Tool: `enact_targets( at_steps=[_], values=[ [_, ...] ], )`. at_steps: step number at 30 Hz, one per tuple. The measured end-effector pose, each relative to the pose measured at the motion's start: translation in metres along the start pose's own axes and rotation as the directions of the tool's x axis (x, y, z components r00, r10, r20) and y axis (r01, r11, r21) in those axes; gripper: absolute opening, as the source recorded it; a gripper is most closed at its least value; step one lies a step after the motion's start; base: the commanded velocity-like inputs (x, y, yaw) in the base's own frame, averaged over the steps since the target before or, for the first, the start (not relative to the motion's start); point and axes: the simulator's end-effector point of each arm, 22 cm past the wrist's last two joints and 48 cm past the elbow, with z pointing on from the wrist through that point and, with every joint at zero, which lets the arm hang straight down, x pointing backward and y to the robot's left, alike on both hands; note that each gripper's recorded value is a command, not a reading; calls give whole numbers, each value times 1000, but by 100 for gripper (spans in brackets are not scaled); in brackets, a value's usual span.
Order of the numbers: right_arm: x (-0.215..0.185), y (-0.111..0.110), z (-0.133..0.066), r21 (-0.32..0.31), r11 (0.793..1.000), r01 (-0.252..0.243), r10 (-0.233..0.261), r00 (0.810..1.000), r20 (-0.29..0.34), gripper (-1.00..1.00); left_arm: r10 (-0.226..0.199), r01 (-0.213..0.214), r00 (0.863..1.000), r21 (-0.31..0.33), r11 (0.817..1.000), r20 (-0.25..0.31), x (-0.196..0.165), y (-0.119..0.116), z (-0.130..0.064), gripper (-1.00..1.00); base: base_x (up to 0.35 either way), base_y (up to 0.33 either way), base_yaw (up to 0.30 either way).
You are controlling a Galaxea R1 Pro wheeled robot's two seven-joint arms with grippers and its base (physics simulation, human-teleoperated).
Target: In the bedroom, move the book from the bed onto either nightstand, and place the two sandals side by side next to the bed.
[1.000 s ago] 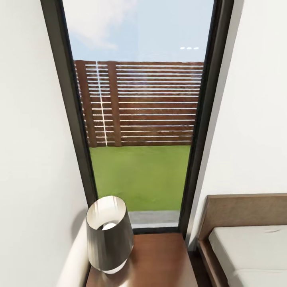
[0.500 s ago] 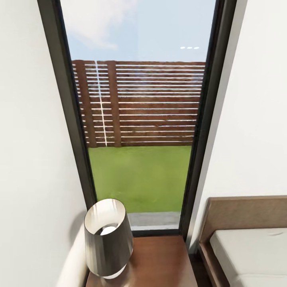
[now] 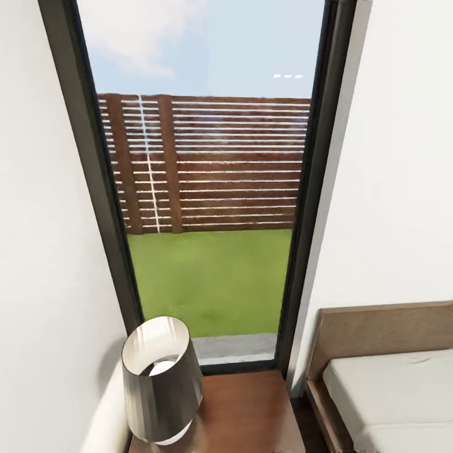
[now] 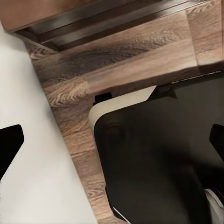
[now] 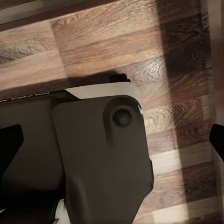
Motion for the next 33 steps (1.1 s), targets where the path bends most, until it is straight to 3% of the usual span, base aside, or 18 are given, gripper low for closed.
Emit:
enact_targets(
  at_steps=[33],
  values=[
    [0,0,0,-1,1000,0,0,1000,0,100,0,0,1000,0,1000,0,0,0,0,100,0,0,-291]
  ],
)
